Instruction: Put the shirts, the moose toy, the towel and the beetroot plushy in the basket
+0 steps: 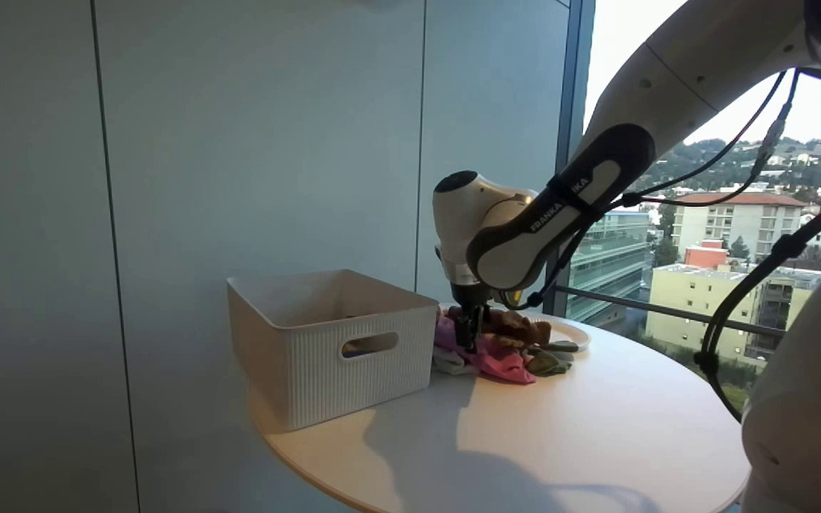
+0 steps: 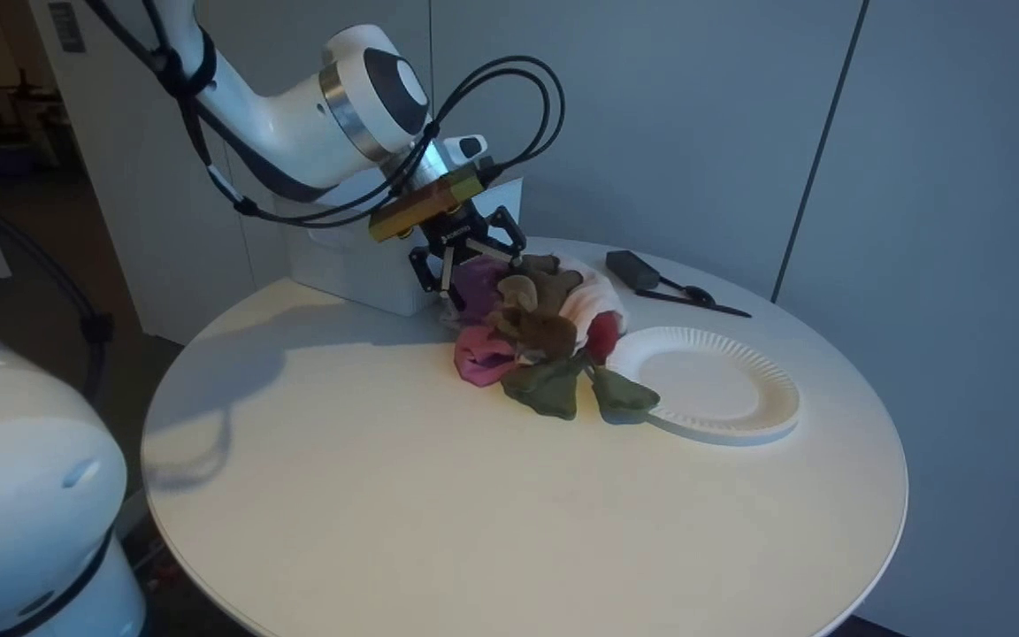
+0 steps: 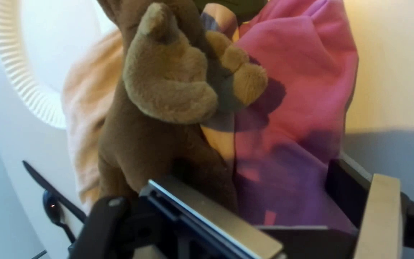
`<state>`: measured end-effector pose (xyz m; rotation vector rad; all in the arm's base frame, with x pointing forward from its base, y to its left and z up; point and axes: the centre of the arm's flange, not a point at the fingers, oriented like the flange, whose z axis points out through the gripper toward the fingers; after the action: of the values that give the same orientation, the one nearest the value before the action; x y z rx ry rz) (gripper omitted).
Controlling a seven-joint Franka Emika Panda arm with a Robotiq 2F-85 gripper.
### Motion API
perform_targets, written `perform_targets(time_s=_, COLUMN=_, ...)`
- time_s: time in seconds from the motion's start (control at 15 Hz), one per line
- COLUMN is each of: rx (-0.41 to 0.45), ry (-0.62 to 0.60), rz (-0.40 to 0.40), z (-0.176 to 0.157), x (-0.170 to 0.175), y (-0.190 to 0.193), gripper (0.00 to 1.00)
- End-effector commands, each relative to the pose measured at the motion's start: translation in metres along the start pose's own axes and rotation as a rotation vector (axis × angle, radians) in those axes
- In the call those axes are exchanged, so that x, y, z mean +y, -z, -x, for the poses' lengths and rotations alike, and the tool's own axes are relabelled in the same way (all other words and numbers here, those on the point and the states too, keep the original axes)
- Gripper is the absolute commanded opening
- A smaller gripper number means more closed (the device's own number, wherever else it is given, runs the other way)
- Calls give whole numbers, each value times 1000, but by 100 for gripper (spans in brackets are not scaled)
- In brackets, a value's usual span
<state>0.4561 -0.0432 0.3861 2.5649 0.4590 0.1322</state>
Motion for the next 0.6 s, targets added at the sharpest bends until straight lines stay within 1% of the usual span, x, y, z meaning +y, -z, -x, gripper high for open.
perform_targets(time_s=0.0, rx=13, ry=-30, rz=27, z=-20, x=-9, y=-5, gripper=100)
perform_targets(time_s=0.07, rx=32, ry=-40, rz=-29, z=-21, x=-11, y=-7, gripper=100)
perform_targets(time_s=0.13, rx=37, ry=-59, rz=-63, z=-21, x=-14, y=-10, gripper=100)
perform_targets(time_s=0.2, rx=43, ry=-78, rz=-99, z=-21, x=-16, y=-13, gripper=96)
perform_targets(time_s=0.27, rx=51, ry=-103, rz=-125, z=-21, x=-17, y=-15, gripper=74)
perform_targets(time_s=0.4, rx=82, ry=-135, rz=-146, z=-20, x=-17, y=-16, gripper=69)
perform_targets(time_s=0.47, rx=102, ry=-143, rz=-153, z=-20, x=-17, y=-15, gripper=60)
perform_targets(time_s=0.53, rx=119, ry=-150, rz=-139, z=-20, x=-16, y=-14, gripper=53)
